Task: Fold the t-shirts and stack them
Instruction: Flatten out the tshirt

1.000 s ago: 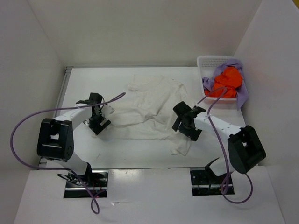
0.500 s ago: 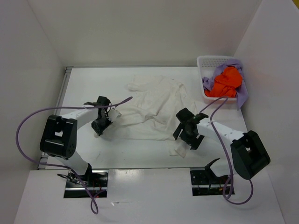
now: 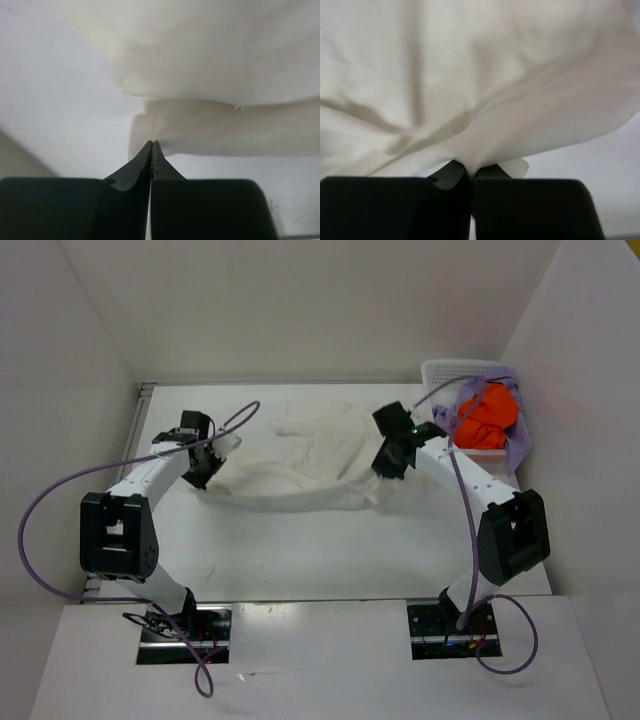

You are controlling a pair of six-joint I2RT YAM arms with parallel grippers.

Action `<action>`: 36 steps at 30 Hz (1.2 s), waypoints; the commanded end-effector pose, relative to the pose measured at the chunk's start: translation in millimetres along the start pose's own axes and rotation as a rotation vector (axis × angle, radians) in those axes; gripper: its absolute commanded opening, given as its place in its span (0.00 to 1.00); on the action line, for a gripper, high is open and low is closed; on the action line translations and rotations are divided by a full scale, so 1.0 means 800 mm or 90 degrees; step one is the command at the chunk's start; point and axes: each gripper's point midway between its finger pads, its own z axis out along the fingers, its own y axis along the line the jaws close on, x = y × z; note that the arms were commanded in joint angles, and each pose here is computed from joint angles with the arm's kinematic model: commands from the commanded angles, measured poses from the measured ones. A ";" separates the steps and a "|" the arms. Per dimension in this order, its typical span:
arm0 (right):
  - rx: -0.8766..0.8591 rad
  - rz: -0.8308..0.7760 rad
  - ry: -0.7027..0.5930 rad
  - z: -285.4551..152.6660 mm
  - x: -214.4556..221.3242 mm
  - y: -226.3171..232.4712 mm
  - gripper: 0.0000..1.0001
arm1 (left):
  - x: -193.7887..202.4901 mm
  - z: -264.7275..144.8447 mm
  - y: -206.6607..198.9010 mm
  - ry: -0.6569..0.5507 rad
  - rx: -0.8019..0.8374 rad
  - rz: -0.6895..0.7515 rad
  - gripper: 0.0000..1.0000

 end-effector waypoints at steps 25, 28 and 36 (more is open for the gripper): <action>-0.295 -0.027 -0.513 -0.356 -0.336 0.163 0.00 | -0.200 -0.511 0.228 -0.584 -0.581 -0.066 0.00; -0.233 -0.066 -0.519 -0.365 -0.288 0.145 0.00 | -0.171 -0.475 0.185 -0.555 -0.524 -0.036 0.00; -0.183 -0.095 -0.203 -0.171 -0.056 0.065 0.00 | -0.017 -0.278 0.087 -0.318 -0.372 0.003 0.00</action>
